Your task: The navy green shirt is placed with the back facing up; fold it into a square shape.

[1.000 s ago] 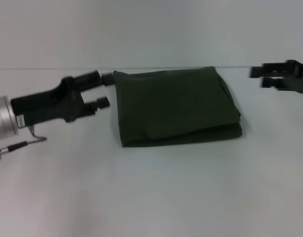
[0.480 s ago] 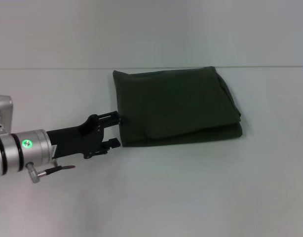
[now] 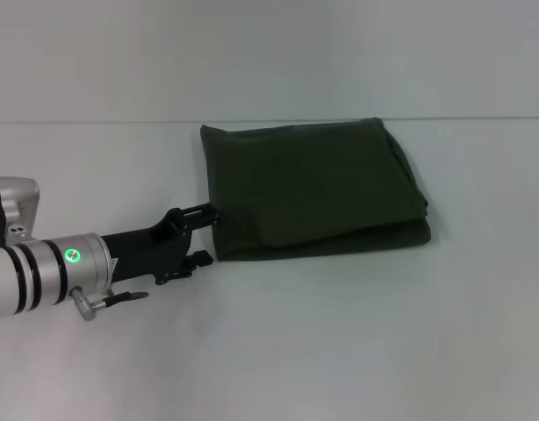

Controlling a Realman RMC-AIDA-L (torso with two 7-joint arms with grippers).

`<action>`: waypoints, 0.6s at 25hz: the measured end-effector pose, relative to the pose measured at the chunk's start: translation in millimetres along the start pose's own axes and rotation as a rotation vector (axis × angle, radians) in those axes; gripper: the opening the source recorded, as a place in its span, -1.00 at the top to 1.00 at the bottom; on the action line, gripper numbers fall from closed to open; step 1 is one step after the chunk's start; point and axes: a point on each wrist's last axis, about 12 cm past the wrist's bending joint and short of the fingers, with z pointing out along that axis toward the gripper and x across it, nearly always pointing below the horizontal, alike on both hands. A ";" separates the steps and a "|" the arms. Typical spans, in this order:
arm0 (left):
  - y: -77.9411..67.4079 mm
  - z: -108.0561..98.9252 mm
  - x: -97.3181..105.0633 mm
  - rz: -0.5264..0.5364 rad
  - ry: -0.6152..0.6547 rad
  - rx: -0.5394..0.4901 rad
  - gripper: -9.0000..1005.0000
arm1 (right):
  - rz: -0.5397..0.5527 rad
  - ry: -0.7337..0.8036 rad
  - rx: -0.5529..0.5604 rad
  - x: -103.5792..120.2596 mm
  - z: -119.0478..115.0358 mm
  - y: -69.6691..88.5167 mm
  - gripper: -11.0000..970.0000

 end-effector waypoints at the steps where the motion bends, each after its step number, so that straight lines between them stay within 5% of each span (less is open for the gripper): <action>1: 0.4 0.0 -0.1 -0.001 -0.003 -0.001 -0.58 | 0.001 -0.001 -0.002 -0.1 0.2 0.2 -0.94; 15: 1.2 6.9 0.7 -0.032 -0.014 -0.024 -0.58 | 0.005 -0.004 -0.006 0.5 0.5 0.3 -0.94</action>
